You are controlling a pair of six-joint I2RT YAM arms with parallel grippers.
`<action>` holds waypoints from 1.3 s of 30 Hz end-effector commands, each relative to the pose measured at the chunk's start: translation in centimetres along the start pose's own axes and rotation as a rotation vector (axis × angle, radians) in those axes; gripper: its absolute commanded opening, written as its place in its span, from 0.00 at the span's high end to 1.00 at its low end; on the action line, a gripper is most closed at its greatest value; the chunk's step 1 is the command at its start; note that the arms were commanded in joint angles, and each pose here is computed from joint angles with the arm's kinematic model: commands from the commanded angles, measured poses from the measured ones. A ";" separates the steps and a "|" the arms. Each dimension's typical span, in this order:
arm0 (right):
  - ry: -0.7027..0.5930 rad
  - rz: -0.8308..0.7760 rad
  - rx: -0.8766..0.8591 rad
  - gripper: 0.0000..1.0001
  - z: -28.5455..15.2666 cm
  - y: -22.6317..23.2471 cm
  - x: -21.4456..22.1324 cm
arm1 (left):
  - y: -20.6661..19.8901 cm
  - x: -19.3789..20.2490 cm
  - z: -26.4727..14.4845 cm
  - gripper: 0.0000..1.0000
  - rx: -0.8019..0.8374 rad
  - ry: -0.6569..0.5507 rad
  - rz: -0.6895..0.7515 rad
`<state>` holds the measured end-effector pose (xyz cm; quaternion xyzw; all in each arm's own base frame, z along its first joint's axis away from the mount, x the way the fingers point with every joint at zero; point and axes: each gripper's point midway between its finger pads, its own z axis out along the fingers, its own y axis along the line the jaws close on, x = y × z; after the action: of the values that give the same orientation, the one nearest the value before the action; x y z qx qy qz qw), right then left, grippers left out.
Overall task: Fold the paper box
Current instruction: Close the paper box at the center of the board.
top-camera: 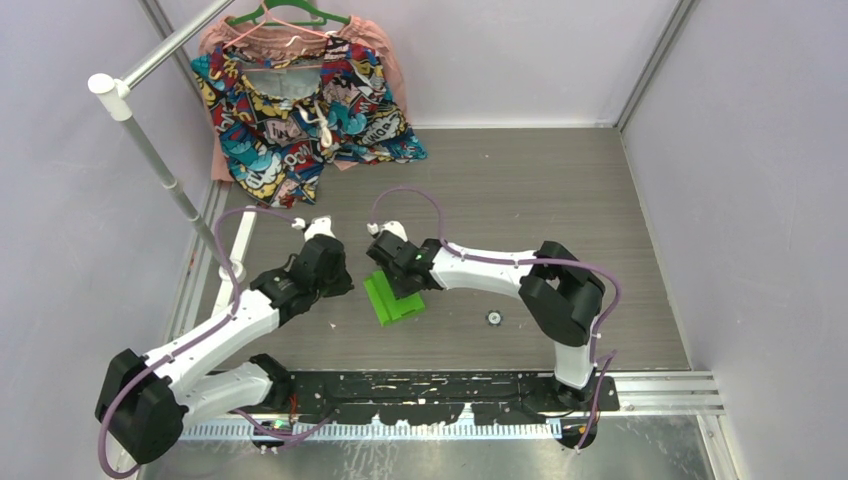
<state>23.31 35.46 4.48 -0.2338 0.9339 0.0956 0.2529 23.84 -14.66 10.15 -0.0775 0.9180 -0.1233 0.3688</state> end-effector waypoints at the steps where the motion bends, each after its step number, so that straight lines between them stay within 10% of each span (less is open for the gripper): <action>1: -0.019 -0.040 0.008 0.75 -1.7 0.0 -0.7 | -0.6 0.5 0.5 1.00 0.033 0.013 -0.034; 21: 0.088 0.182 -0.060 0.76 -0.3 1.9 6.4 | -9.0 1.3 1.8 1.00 0.303 -0.085 -0.026; 39: 0.036 0.244 -0.001 0.79 -2.3 -0.1 6.8 | -5.6 4.4 4.3 1.00 0.060 0.023 0.089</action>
<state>18.73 34.98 4.34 -0.1164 0.9467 0.1710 0.2469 23.46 -22.34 5.10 -0.0278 0.9205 -0.1639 0.3537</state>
